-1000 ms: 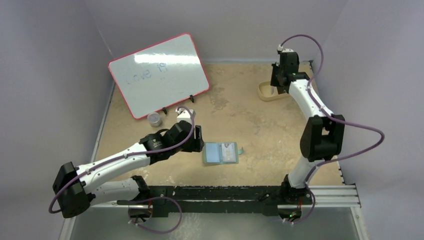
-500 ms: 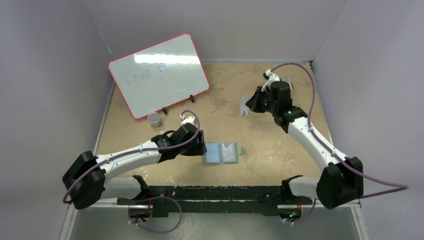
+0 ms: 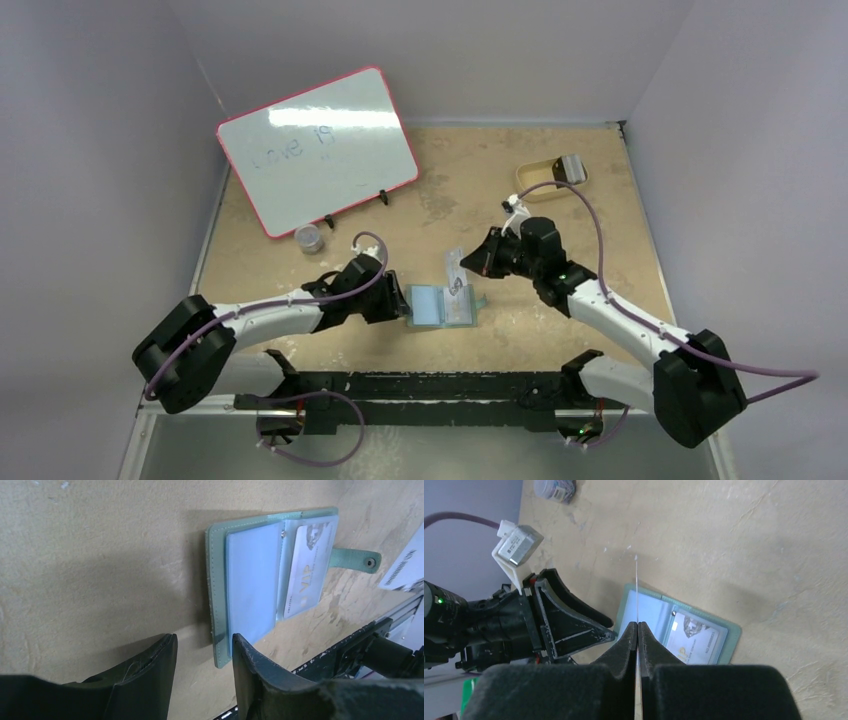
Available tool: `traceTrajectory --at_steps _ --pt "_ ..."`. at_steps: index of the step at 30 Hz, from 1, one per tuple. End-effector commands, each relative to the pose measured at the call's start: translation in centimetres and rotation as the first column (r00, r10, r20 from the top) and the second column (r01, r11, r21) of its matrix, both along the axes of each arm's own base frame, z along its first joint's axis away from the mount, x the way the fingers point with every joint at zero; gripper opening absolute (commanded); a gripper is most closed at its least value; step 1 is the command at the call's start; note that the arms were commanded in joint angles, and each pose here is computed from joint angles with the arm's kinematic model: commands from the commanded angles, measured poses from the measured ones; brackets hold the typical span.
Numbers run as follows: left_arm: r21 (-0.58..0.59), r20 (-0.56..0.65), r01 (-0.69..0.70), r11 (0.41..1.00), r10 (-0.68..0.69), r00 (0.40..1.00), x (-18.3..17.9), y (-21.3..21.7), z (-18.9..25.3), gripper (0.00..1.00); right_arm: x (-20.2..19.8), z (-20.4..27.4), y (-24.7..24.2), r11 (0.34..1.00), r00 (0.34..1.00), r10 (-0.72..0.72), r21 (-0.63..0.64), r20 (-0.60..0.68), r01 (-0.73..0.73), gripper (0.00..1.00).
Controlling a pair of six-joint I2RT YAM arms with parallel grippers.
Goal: Put the credit cards into the card holder
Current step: Insert the credit card into the card holder.
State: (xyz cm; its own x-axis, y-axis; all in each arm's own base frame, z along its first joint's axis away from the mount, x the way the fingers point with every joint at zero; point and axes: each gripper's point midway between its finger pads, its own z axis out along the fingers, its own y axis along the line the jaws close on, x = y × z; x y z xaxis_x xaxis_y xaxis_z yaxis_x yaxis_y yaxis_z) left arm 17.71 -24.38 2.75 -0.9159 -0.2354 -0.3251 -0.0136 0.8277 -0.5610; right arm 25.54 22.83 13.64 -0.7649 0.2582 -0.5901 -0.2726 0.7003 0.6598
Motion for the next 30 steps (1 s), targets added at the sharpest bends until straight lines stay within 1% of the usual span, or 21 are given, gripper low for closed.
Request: traceTrajectory --at_steps 1,5,8,12,16,20,23,30 --pt "-0.113 0.041 0.009 0.994 -0.005 0.999 0.8 -1.7 1.6 0.43 -0.8 1.8 1.6 0.991 0.998 0.039 0.124 0.044 -0.045 0.00" --pt "-0.139 0.039 0.012 0.990 -0.007 0.999 0.7 -2.0 1.0 0.42 -1.7 0.0 1.7 0.988 0.998 0.059 0.141 0.009 -0.060 0.00" --pt "-0.127 0.023 0.007 0.992 -0.004 1.000 0.6 -1.9 0.2 0.35 -2.0 -1.0 1.8 0.988 0.998 0.061 0.143 -0.010 -0.059 0.00" --pt "-0.134 0.007 0.001 0.991 0.000 1.000 0.4 -1.9 -0.2 0.18 -2.0 -2.1 1.8 0.990 0.998 0.059 0.130 -0.032 -0.054 0.00" --pt "-0.108 0.002 -0.023 0.994 0.023 1.000 0.5 -1.3 -0.5 0.00 -2.2 -3.5 1.7 0.991 0.997 0.056 0.127 -0.060 -0.048 0.00" --pt "-0.096 0.009 -0.048 0.994 0.049 0.999 0.5 -0.7 -0.8 0.00 -2.4 -5.2 1.7 0.992 0.995 0.052 0.115 -0.090 -0.041 0.00" --pt "-0.089 0.012 -0.059 0.994 0.061 0.998 0.4 -0.3 -1.1 0.00 -2.8 -6.0 1.9 0.990 0.992 0.063 0.131 -0.113 -0.048 0.00" --pt "-0.088 0.005 -0.088 0.992 0.089 0.996 0.2 0.2 -1.6 0.00 -3.5 -6.8 2.4 0.986 0.987 0.081 0.153 -0.140 -0.059 0.00"
